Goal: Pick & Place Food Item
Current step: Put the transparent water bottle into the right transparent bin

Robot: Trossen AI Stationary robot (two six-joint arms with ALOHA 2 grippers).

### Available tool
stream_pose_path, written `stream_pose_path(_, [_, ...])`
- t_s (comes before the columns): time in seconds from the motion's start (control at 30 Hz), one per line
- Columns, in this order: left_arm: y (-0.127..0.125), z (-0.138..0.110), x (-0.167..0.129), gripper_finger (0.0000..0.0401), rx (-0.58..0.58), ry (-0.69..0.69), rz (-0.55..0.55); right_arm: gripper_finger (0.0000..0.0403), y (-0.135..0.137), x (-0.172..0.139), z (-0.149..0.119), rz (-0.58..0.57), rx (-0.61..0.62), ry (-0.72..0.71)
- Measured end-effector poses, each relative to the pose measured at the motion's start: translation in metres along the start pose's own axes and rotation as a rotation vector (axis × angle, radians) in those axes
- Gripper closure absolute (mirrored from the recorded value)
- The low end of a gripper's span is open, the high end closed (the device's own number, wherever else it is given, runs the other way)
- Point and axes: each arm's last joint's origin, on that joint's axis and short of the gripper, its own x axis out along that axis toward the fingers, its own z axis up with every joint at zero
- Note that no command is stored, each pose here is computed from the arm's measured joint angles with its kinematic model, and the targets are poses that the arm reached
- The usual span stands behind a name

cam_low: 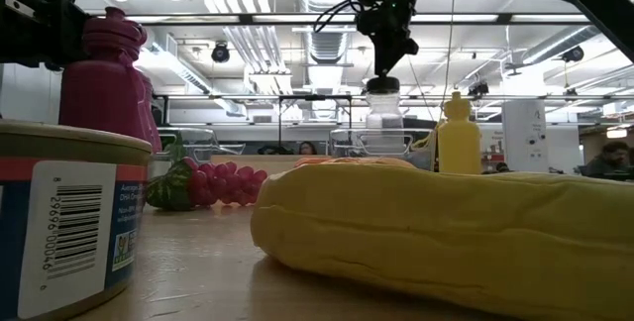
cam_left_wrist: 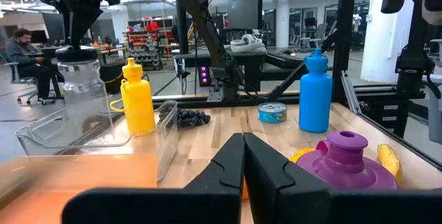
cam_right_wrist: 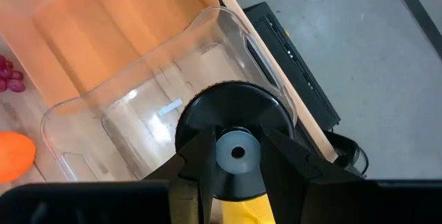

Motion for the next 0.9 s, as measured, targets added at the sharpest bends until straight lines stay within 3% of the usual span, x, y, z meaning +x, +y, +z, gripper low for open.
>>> stream_pose_path(0.67, [0.000, 0.000, 0.000, 0.0391, 0.000, 0.000, 0.000, 0.0311, 0.000, 0.012, -0.003, 0.005, 0.002, 0.045])
stream_pose_path(0.9, [0.000, 0.000, 0.000, 0.0391, 0.000, 0.000, 0.000, 0.0283, 0.000, 0.016, -0.003, 0.005, 0.005, 0.055])
